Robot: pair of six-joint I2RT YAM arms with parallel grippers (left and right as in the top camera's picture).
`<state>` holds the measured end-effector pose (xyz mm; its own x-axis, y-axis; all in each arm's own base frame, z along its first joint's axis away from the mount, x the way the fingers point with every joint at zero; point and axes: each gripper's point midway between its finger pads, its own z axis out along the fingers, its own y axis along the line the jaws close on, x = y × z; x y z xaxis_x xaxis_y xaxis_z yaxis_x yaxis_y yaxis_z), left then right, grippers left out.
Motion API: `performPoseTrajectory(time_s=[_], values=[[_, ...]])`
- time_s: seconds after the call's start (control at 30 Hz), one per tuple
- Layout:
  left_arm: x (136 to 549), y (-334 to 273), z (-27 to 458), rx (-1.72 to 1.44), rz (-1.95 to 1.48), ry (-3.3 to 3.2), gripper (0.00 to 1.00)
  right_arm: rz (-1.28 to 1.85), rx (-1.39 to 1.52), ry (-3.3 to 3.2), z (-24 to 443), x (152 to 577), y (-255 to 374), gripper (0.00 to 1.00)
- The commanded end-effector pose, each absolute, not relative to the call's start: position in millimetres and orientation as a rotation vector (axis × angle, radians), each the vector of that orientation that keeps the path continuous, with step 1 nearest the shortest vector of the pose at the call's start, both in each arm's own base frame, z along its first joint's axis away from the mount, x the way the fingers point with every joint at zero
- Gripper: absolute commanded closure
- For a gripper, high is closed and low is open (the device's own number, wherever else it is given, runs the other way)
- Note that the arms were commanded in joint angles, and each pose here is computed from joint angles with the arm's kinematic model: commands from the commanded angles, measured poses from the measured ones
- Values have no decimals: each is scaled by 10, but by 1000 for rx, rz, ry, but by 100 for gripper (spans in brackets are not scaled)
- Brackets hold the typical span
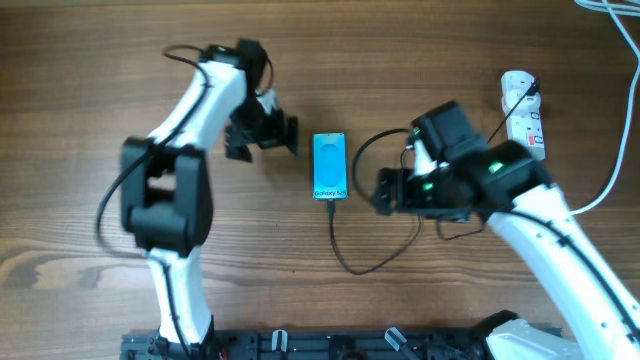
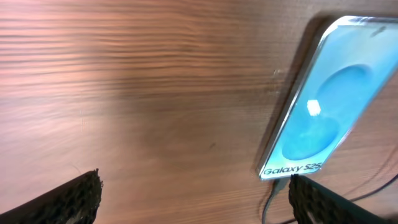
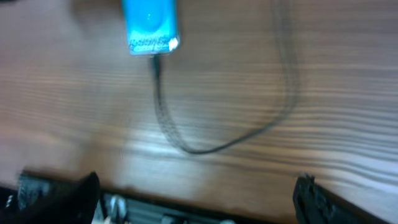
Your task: Plug charger to phone and switch on socket
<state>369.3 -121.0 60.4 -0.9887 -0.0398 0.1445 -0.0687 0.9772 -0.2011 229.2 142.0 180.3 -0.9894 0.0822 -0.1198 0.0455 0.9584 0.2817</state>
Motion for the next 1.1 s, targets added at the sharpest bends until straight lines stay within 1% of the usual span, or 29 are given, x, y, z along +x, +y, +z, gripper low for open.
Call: performPoseTrajectory(time_s=[0.0, 0.03, 0.1, 0.17, 0.23, 0.33, 0.43, 0.53, 0.8, 0.93, 1.07], values=[[3871, -887, 1621, 267, 178, -3308, 0, 236, 293, 2868, 2193, 2668, 881, 0], [3857, -820, 1843, 336, 158, -3372, 0, 189, 334, 2852, 2265, 2751, 711, 0], [3804, -749, 2135, 418, 159, -3447, 0, 99, 449, 2818, 2322, 2893, 392, 0], [3702, -728, 2427, 430, 207, -3516, 0, 44, 554, 2781, 2316, 3036, 95, 0], [3598, -707, 2595, 435, 232, -3549, 0, 34, 667, 2739, 2289, 3143, -149, 0], [3509, -689, 2755, 441, 260, -3587, 0, -24, 746, 2616, 2364, 3335, -461, 0], [3479, -683, 2818, 443, 273, -3604, 0, -124, 823, 2500, 2436, 3479, -808, 0], [3482, -683, 2809, 443, 271, -3601, 0, -180, 885, 2463, 2388, 3548, -1038, 0], [3482, -683, 2809, 443, 271, -3601, 0, -237, 1073, 2429, 1939, 3773, -1701, 0], [3482, -683, 2809, 443, 271, -3601, 0, -267, 1110, 2428, 1766, 3802, -1972, 0], [3482, -683, 2809, 443, 271, -3601, 0, -281, 1179, 2459, 1486, 3794, -2134, 0]])
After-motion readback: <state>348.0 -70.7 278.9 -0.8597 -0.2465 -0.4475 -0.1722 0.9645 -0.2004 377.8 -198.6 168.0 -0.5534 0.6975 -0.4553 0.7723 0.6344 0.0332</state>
